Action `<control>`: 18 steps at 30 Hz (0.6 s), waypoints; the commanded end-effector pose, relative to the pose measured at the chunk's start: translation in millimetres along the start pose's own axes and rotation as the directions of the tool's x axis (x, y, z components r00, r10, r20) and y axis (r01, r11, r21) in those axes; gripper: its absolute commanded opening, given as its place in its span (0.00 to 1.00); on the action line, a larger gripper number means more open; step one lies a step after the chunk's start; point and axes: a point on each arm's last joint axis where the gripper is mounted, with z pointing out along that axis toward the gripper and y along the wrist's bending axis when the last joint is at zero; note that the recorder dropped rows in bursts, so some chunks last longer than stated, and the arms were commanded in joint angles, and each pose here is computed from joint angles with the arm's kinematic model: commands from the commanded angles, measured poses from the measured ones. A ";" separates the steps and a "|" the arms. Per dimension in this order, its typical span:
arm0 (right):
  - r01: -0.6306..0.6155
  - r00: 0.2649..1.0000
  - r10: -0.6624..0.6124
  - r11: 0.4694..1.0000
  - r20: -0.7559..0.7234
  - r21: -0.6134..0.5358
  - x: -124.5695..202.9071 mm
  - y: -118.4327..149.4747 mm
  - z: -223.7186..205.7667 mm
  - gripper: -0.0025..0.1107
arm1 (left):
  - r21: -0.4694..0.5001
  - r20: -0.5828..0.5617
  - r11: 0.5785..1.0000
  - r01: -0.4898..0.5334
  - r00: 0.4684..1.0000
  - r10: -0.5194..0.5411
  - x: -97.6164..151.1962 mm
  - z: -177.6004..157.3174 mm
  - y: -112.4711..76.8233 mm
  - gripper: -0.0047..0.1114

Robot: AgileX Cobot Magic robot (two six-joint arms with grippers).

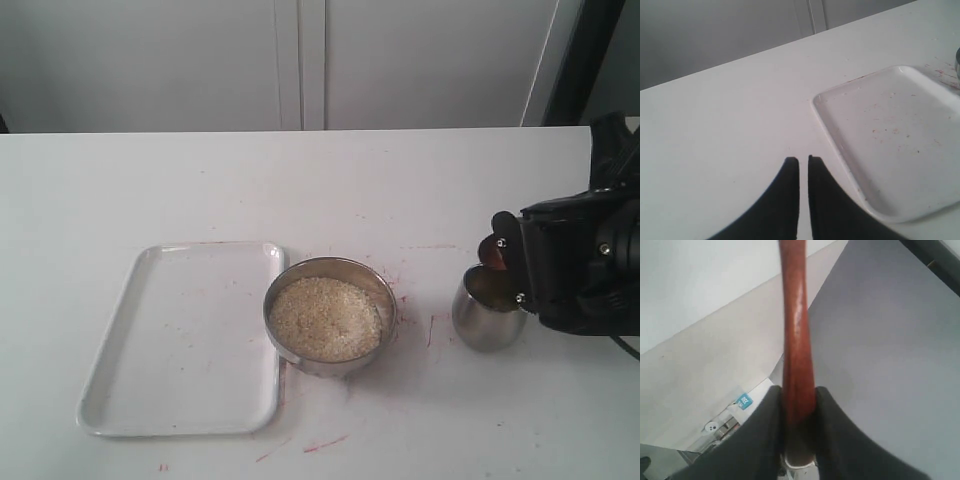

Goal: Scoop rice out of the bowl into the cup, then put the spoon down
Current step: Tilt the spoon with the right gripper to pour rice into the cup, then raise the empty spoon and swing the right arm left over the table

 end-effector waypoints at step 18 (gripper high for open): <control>-0.800 0.350 0.882 0.457 0.316 -0.390 11.7 -18.2 -36.4 0.02 | -0.002 0.003 1.000 0.000 1.000 0.000 -1.7 -0.2 0.3 0.16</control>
